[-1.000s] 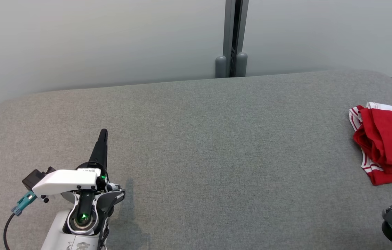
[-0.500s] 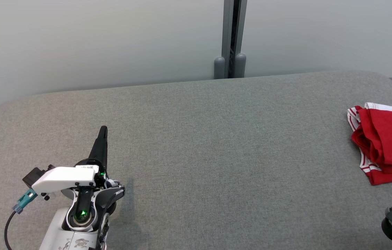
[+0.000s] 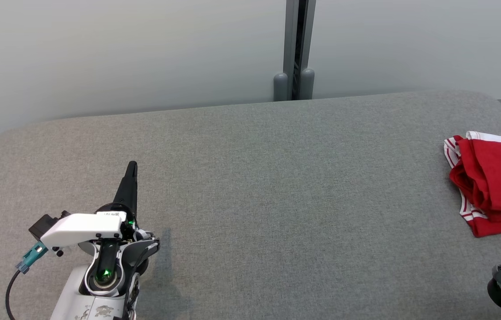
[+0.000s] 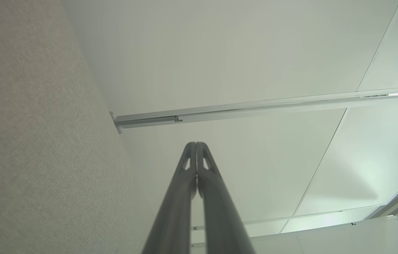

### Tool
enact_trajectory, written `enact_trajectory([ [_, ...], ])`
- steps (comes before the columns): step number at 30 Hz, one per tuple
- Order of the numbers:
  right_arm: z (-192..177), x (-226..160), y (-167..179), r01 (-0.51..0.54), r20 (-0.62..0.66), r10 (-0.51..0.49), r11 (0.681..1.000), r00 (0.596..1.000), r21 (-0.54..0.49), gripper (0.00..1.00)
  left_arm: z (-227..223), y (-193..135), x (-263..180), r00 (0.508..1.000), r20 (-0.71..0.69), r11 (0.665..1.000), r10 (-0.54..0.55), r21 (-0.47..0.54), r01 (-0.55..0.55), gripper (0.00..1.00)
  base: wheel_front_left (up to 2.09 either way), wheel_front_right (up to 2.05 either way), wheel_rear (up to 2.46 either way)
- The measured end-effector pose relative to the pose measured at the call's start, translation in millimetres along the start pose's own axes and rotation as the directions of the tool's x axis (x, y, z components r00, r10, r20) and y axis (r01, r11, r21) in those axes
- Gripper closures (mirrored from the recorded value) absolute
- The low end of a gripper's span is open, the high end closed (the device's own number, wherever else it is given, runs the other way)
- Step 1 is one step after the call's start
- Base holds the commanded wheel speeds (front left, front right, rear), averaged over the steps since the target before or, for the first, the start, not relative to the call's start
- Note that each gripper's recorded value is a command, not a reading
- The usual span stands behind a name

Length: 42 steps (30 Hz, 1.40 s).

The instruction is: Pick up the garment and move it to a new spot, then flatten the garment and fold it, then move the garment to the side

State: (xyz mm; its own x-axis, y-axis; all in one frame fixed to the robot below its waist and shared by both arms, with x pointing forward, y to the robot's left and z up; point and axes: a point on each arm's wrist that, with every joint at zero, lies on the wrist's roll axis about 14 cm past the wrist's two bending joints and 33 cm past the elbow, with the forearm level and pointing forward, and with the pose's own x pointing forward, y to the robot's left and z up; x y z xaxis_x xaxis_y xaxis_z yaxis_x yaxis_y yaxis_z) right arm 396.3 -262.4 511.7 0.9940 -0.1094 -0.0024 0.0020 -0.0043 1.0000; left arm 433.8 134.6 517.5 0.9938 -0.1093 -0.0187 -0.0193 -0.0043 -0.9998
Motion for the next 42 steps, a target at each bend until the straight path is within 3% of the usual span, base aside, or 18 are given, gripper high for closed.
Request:
enact_trajectory([
  [42, 0.0, 0.1, 0.2, -0.001, 0.000, 0.001, 1.000, 1.000, 0.001, 1.00, 0.0, 0.0, 0.0, 1.000, 0.000, 1.000, 0.000, 0.000, 0.000, 1.00, 0.00, 0.00, 0.00],
])
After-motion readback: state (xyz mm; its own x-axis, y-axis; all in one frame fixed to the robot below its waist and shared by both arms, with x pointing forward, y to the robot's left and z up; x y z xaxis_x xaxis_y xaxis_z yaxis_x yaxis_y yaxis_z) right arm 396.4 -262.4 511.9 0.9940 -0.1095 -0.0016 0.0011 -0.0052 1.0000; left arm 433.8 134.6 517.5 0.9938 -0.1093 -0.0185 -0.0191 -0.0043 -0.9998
